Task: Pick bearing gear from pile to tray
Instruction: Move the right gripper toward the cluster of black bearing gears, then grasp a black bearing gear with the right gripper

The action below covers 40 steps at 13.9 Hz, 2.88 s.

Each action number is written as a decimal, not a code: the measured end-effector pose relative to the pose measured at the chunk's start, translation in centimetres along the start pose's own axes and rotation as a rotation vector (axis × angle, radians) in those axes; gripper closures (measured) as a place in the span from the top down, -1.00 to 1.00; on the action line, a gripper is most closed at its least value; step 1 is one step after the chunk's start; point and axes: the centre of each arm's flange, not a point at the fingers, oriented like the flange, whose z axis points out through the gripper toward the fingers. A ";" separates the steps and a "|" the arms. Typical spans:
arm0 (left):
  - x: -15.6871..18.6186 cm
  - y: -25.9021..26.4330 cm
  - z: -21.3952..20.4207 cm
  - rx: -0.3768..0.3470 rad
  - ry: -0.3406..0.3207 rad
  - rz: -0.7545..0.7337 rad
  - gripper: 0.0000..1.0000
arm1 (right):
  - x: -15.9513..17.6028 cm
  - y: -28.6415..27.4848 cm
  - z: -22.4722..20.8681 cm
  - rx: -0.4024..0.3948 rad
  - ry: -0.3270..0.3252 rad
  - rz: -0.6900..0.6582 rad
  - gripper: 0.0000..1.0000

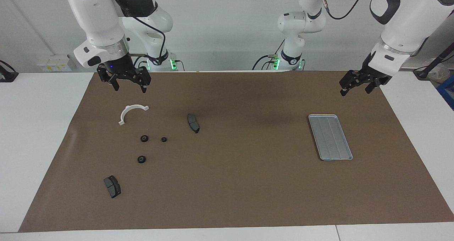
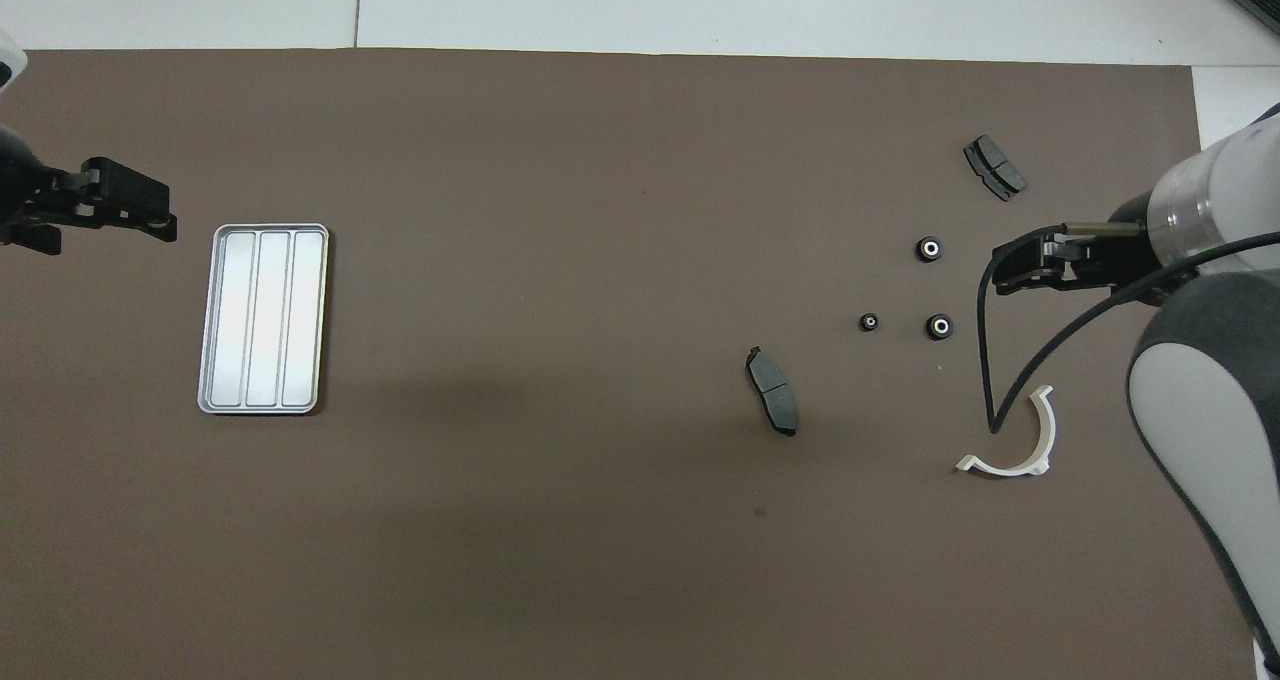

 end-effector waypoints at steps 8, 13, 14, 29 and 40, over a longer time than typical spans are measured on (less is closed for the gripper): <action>0.0 0.0 0.0 0.000 0.000 0.000 1.00 | 0.0 0.0 0.0 0.000 0.000 0.000 1.00; 0.0 0.0 0.0 0.000 0.000 0.000 1.00 | 0.5 -0.2 1.2 0.009 0.038 -0.002 1.00; 0.0 0.0 0.0 0.000 0.000 0.000 1.00 | 0.6 -0.3 1.7 0.011 0.045 -0.002 1.00; 0.0 0.0 0.0 0.000 0.000 0.000 1.00 | 4.1 0.5 23.4 0.061 0.097 0.012 1.00; 0.0 0.0 0.0 0.000 0.000 0.000 1.00 | 2.3 3.5 30.5 0.063 0.065 -0.004 0.81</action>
